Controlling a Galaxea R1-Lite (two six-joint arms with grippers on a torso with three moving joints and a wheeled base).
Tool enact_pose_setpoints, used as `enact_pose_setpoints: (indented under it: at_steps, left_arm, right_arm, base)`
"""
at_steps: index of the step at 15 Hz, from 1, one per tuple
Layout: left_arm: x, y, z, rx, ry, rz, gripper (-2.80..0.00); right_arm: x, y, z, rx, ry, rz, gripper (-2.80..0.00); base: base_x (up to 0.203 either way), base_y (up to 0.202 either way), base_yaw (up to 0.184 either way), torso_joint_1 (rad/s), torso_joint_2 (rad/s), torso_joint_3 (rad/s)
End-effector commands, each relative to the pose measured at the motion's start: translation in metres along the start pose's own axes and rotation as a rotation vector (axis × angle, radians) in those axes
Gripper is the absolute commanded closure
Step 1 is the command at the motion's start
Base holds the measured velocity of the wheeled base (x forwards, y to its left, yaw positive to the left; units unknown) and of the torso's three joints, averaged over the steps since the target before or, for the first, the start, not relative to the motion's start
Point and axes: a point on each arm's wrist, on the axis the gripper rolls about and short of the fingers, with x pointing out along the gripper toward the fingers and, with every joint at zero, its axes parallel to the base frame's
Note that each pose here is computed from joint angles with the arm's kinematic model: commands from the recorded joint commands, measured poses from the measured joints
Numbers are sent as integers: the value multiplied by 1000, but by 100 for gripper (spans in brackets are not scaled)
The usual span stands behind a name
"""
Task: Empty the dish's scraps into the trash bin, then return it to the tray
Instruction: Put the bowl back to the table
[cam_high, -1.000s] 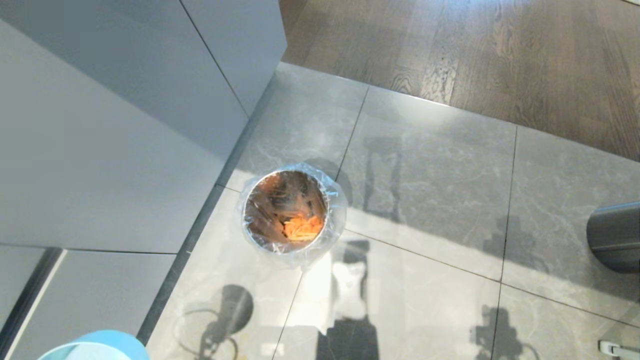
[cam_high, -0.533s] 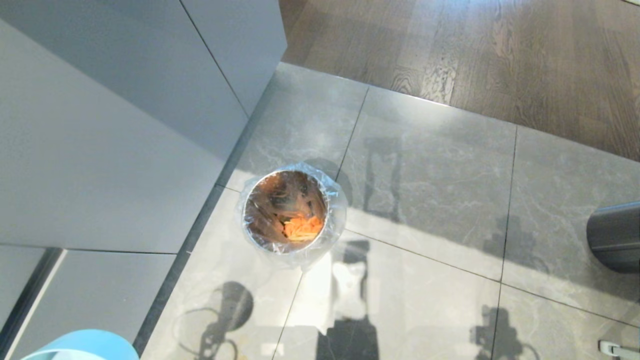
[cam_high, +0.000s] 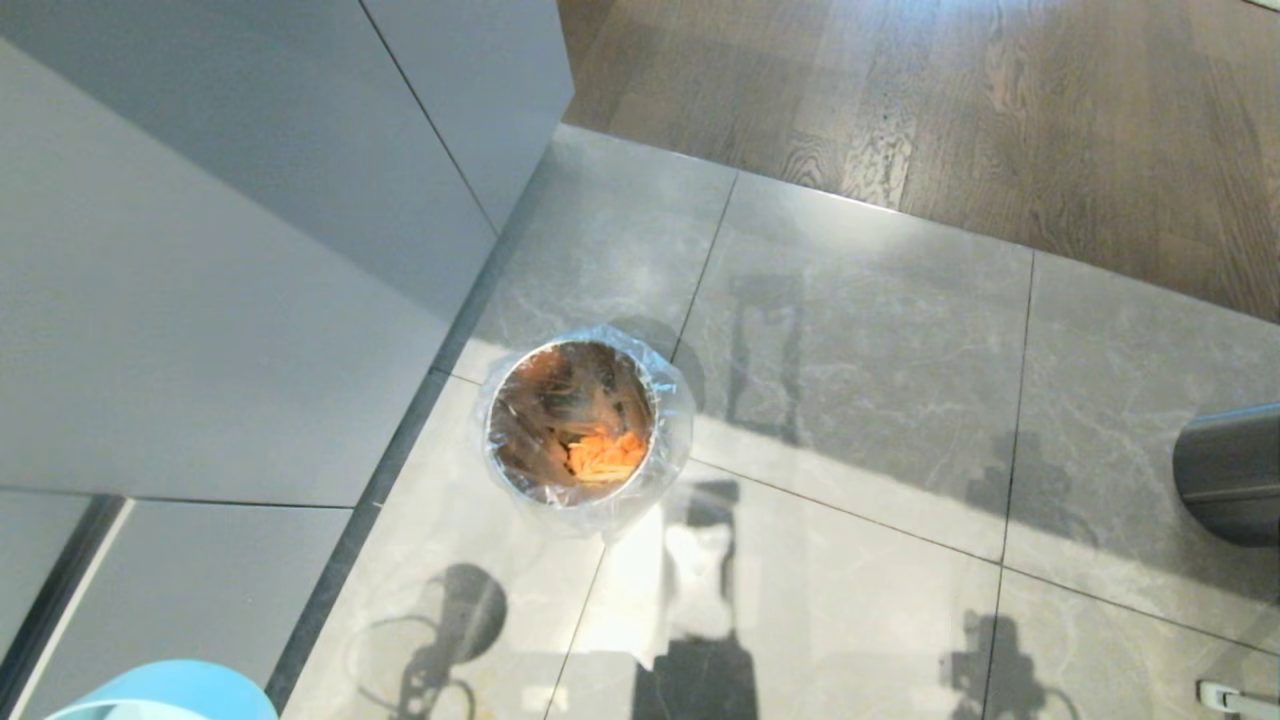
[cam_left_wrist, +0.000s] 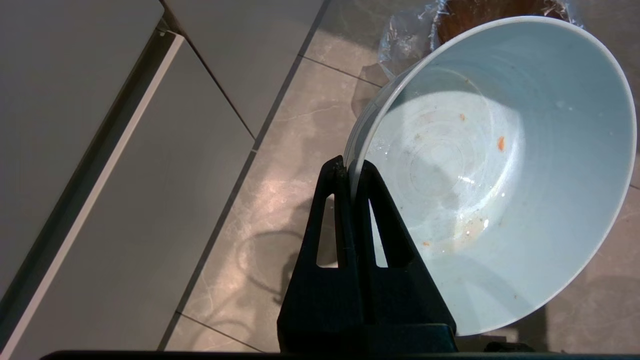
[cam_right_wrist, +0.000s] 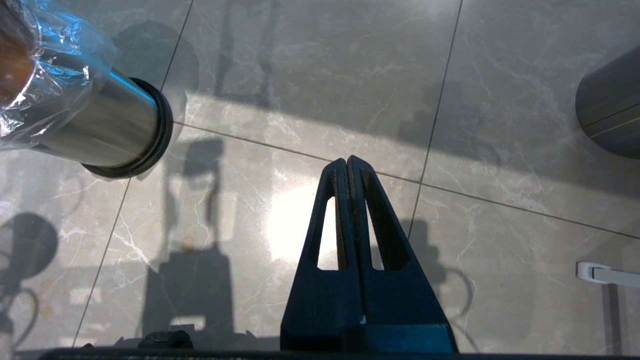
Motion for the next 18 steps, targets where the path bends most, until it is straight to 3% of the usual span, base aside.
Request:
enact_pose_setpoints:
  at_steps: [1, 18]
  left_arm:
    - [0, 0, 0, -1, -1, 1, 0]
    - [0, 0, 0, -4, -1, 1, 0]
  right_arm:
    - [0, 0, 0, 0, -1, 0, 0]
    - [0, 0, 0, 0, -1, 0, 0]
  base:
    - [0, 0, 0, 0, 0, 0]
    - [0, 0, 0, 0, 0, 0]
